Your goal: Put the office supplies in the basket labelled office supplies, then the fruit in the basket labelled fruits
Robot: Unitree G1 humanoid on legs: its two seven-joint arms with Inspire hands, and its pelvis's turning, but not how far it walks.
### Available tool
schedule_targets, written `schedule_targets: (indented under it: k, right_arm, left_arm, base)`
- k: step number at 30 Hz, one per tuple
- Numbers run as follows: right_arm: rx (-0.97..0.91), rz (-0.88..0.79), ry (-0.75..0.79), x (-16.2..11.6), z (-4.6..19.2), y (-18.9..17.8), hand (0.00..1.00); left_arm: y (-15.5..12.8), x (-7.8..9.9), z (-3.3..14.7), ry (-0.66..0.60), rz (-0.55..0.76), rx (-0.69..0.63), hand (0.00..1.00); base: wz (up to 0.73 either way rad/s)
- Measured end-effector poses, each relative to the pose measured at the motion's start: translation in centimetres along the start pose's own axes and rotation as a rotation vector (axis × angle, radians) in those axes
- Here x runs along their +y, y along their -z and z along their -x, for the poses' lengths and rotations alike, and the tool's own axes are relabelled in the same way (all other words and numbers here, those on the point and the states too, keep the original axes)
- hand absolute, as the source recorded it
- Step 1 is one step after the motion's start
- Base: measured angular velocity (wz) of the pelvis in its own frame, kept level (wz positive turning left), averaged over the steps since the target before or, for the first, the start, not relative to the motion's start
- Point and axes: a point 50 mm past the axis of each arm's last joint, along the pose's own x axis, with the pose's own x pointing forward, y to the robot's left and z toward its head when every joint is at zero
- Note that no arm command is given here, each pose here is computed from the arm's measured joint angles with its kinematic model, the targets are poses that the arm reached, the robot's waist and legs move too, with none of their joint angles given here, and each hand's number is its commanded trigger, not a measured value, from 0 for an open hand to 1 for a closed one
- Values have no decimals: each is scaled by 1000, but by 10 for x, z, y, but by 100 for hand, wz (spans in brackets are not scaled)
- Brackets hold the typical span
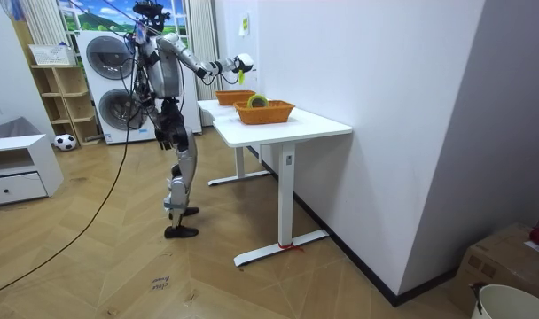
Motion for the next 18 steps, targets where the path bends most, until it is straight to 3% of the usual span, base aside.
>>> schedule_targets:
  k: [9, 18]
  right_arm:
    - [33, -100, -41, 17, -9, 1, 100]
    - [31, -123, 35, 15, -10, 0, 100]
  left_arm:
    - [6, 0, 1, 18, -24, 25, 0]
    - [13, 0, 4, 17, -33, 38, 0]
  base:
    - [10]
    - [3]
